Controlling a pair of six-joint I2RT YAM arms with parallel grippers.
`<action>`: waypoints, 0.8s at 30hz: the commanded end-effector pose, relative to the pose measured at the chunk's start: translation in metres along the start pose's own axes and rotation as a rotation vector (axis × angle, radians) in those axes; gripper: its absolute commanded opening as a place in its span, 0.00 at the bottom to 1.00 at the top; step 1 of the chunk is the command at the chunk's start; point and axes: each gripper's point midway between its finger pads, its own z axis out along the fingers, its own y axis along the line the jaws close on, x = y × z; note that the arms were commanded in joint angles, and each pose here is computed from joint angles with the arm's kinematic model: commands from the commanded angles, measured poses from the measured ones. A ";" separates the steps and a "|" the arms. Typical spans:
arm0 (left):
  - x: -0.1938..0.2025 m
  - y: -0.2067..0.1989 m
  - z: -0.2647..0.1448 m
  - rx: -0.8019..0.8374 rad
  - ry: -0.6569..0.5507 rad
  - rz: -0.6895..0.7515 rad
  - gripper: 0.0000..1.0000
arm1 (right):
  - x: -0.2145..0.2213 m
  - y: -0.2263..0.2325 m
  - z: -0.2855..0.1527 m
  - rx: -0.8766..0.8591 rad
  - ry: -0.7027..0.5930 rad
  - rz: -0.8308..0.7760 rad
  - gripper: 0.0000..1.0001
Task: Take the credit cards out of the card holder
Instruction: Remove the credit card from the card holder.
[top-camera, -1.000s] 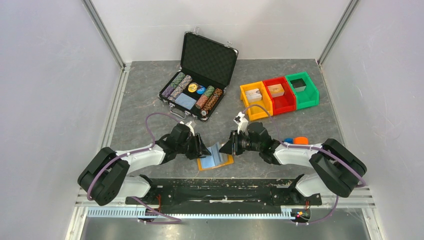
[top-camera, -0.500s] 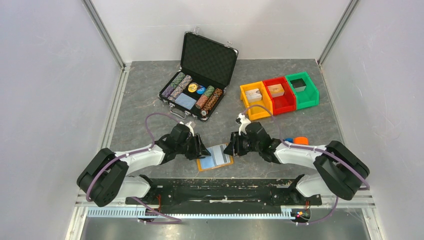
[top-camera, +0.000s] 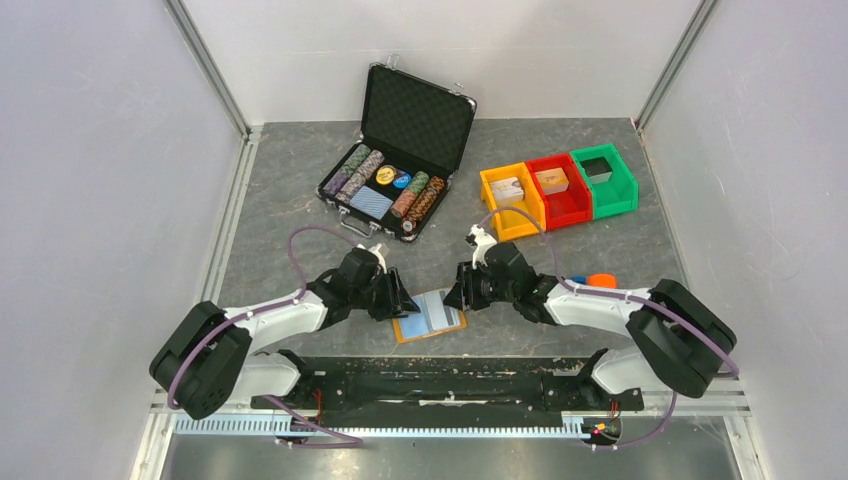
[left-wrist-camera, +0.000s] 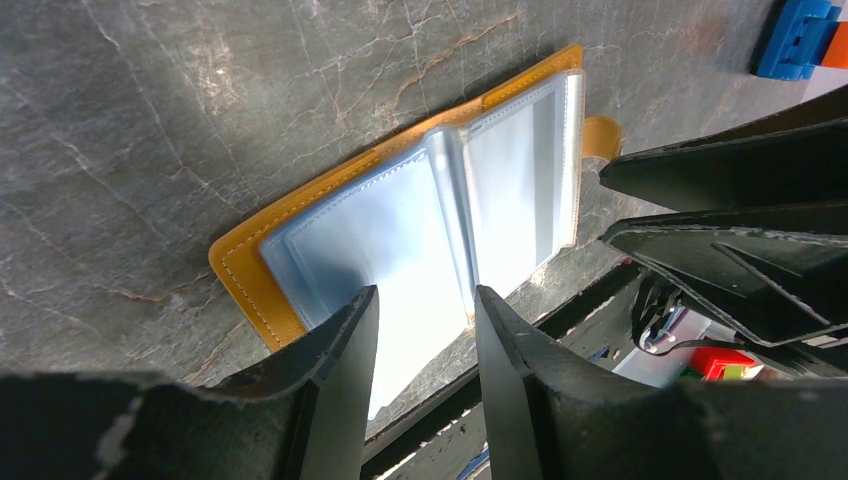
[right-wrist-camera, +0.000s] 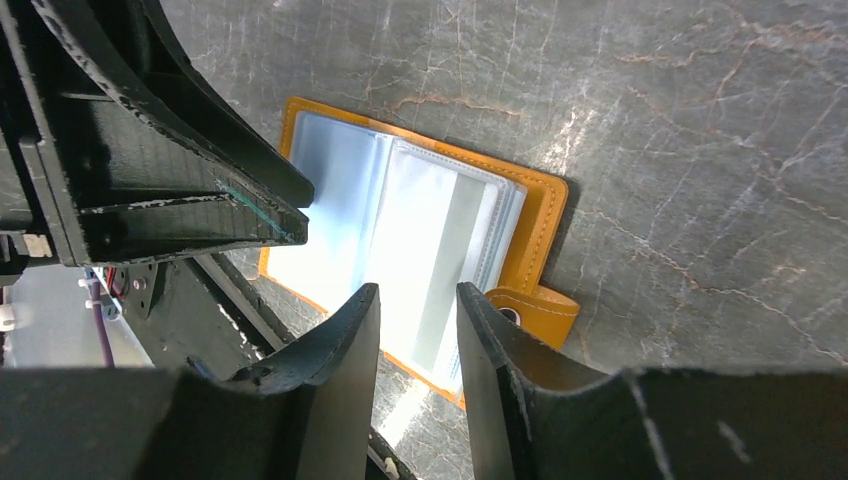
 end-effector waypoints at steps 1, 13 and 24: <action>0.002 0.008 0.000 -0.029 0.003 -0.006 0.48 | -0.010 0.014 0.009 -0.059 -0.014 0.009 0.36; 0.003 0.008 0.001 -0.026 0.004 -0.008 0.48 | 0.002 0.001 0.016 -0.011 0.019 0.020 0.36; 0.002 0.007 0.001 -0.022 0.005 -0.006 0.48 | 0.004 0.002 0.017 -0.015 0.039 0.020 0.36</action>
